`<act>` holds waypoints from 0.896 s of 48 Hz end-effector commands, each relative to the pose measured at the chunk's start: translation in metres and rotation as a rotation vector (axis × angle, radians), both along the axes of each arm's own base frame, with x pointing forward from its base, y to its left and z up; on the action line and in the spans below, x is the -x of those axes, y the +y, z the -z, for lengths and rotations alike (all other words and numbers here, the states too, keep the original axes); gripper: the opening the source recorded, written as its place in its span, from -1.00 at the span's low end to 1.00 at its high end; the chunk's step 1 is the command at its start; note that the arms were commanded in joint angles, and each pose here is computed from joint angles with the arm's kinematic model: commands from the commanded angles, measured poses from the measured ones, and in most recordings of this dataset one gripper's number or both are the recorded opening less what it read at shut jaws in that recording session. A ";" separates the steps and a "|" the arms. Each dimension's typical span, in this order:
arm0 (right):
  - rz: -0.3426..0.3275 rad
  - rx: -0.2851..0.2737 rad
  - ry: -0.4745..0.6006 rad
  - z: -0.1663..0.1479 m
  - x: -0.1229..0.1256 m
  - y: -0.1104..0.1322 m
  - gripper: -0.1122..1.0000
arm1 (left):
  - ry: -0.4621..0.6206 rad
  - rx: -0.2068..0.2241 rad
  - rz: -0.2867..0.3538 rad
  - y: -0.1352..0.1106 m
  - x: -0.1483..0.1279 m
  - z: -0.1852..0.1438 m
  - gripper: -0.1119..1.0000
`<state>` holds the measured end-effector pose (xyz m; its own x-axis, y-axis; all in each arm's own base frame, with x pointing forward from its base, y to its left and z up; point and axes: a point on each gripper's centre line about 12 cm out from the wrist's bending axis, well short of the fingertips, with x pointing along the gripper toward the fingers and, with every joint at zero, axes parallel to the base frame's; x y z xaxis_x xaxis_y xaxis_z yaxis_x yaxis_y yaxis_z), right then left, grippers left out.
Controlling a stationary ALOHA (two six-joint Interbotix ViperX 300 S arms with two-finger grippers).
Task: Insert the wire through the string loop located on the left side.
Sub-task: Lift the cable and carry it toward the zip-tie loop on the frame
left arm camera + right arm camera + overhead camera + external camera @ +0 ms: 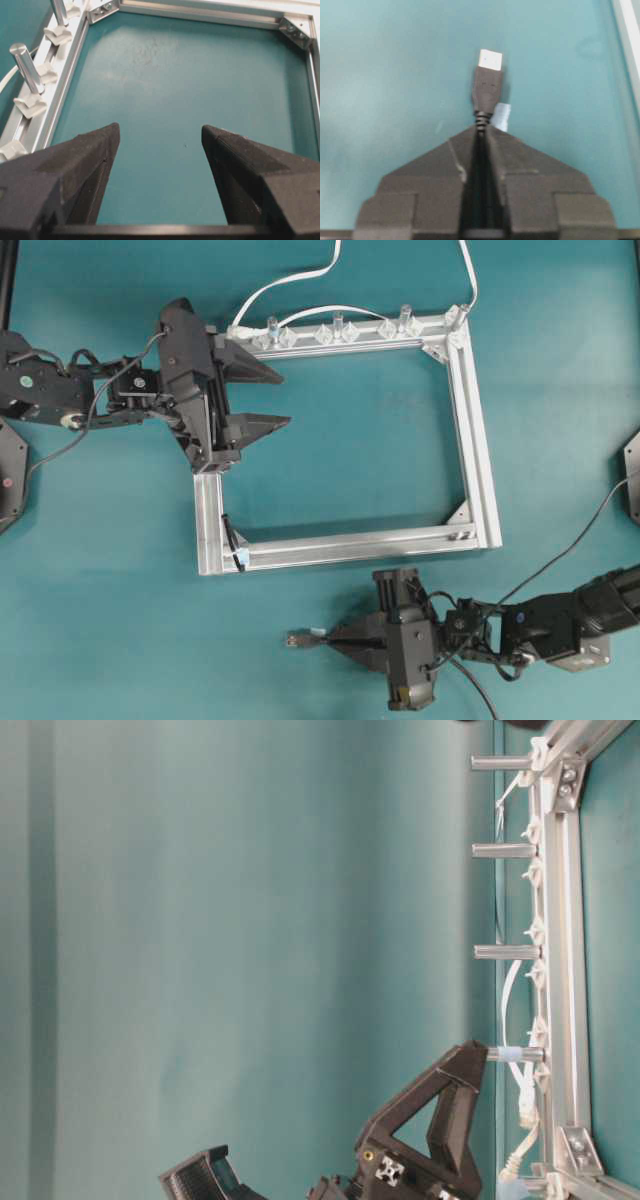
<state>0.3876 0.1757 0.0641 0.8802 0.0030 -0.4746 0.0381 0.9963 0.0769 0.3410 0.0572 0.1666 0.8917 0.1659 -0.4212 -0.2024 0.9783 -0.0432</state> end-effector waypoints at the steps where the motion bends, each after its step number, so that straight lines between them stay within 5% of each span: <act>1: 0.022 -0.018 -0.033 -0.016 -0.005 -0.006 -0.72 | -0.029 -0.002 0.002 0.000 -0.002 -0.011 0.53; 24: 0.008 -0.031 -0.039 -0.040 0.002 -0.015 -0.72 | -0.032 -0.004 0.003 0.000 -0.003 -0.012 0.53; 43: -0.064 0.027 -0.038 -0.074 -0.001 -0.027 -0.72 | -0.031 -0.003 0.002 0.000 -0.003 -0.012 0.53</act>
